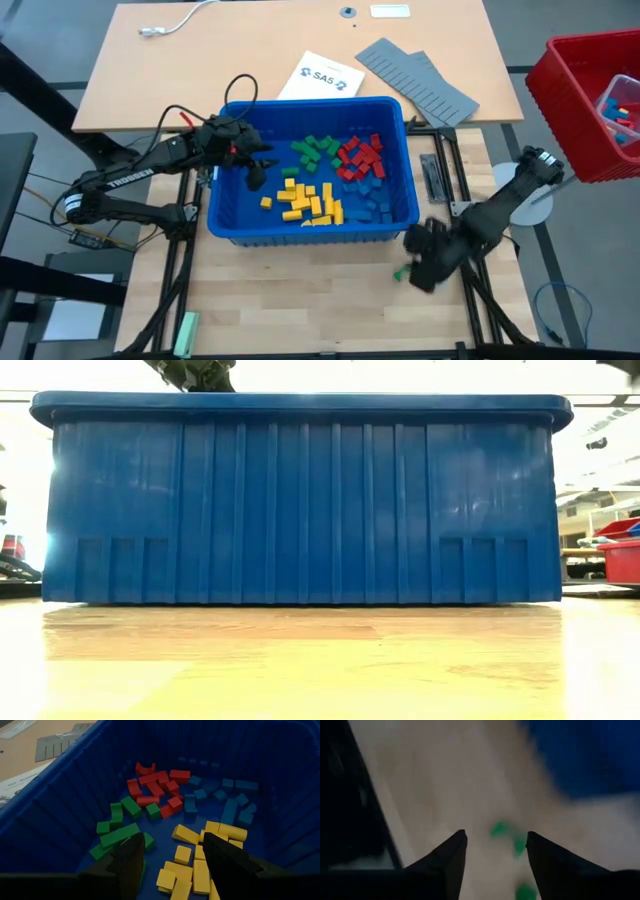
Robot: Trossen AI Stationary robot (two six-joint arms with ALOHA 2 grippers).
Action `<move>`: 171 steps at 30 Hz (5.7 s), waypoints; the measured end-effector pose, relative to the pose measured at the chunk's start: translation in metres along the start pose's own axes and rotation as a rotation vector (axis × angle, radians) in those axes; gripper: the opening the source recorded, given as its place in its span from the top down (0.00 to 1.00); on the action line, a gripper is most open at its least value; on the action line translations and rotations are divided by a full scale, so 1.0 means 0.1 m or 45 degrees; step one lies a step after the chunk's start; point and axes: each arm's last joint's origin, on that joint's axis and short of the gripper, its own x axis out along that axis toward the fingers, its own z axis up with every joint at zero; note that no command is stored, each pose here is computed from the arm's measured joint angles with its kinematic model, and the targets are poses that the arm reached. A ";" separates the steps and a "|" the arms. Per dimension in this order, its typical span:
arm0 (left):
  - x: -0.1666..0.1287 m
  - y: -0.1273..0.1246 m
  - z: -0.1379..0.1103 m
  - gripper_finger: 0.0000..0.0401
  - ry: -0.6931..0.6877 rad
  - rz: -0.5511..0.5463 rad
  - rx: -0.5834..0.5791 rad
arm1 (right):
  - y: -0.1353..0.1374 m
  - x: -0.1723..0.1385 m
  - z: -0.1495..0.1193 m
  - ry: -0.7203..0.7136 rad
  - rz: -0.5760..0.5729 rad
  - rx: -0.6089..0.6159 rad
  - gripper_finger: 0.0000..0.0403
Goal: Sort blocks
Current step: Remove the green block from the blue bin
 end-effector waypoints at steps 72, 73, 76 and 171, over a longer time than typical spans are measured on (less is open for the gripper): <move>2.09 0.68 -1.08 0.47 0.873 -0.126 0.047 | -1.53 0.59 2.35 -0.663 -0.272 -0.304 0.44; 2.11 0.68 -1.09 0.47 0.874 -0.122 0.050 | -1.53 0.59 2.35 -0.663 -0.272 -0.304 0.44; 2.12 0.68 -1.10 0.49 0.875 -0.119 0.054 | -1.53 0.59 2.35 -0.663 -0.272 -0.303 0.45; -0.06 -0.25 0.29 0.47 -0.114 -0.369 0.055 | -0.52 -0.49 1.71 -1.079 0.211 -0.732 0.71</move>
